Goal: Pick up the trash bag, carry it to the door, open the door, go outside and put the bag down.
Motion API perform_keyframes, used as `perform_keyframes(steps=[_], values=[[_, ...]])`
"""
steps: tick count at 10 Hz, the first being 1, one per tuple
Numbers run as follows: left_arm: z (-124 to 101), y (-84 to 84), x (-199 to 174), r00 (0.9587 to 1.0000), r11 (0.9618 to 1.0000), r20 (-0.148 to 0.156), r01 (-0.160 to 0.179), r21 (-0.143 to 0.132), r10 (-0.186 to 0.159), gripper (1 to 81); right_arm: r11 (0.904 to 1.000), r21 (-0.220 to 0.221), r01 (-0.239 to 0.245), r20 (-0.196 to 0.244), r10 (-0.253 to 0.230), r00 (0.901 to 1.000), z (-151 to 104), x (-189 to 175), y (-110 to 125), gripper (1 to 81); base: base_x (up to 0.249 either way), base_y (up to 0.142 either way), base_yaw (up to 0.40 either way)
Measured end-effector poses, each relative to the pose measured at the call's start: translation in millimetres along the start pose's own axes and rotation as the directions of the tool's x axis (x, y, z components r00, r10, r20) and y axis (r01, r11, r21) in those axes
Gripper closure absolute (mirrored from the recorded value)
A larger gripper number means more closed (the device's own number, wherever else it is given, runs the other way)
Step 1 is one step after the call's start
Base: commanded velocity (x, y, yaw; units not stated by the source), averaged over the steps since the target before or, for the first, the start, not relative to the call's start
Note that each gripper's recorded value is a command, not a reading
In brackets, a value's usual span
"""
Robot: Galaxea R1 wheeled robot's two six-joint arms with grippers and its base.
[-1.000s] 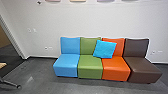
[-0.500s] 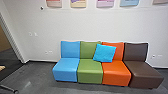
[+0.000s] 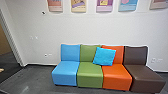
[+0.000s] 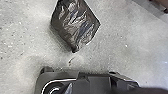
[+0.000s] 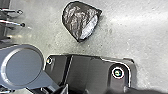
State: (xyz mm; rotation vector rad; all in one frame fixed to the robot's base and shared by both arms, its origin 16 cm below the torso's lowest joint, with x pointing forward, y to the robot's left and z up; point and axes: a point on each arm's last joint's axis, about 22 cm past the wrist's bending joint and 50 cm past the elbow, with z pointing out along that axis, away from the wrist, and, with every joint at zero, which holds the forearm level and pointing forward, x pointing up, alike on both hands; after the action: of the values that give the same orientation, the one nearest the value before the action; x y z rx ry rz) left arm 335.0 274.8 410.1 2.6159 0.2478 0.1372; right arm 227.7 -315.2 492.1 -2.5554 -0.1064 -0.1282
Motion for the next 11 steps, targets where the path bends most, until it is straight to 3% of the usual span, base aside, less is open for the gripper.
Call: perform_keyframes(steps=[2, 4, 6, 11], values=[[10, -2.3, 13, 0.9998, 0.9999, -0.015, -0.012, -0.006, 0.011, 1.0, 0.9993, -0.028, 0.023, -0.056, -0.025, 0.9981, -18, 46, 18, 1.0, 0.000, 0.000, 0.000], [22, -3.3, 25, 0.9993, 0.9998, -0.034, -0.016, -0.014, 0.015, 1.0, 0.9983, -0.028, 0.051, -0.086, -0.053, 0.9948, -25, 83, 20, 1.0, 0.000, 0.000, 0.000], [35, -11.1, 25, 0.9996, 0.9999, -0.026, -0.007, -0.013, 0.007, 1.0, 0.9987, -0.027, 0.044, -0.071, -0.046, 0.9964, -25, 102, 22, 1.0, 0.000, 0.000, 0.000], [89, -44.0, 14, 0.9985, 0.9994, 0.042, 0.034, 0.004, -0.034, 1.0, 0.9999, 0.008, -0.011, 0.016, 0.011, 0.9998, 10, 142, 27, 1.0, 0.000, 0.000, 0.000]])
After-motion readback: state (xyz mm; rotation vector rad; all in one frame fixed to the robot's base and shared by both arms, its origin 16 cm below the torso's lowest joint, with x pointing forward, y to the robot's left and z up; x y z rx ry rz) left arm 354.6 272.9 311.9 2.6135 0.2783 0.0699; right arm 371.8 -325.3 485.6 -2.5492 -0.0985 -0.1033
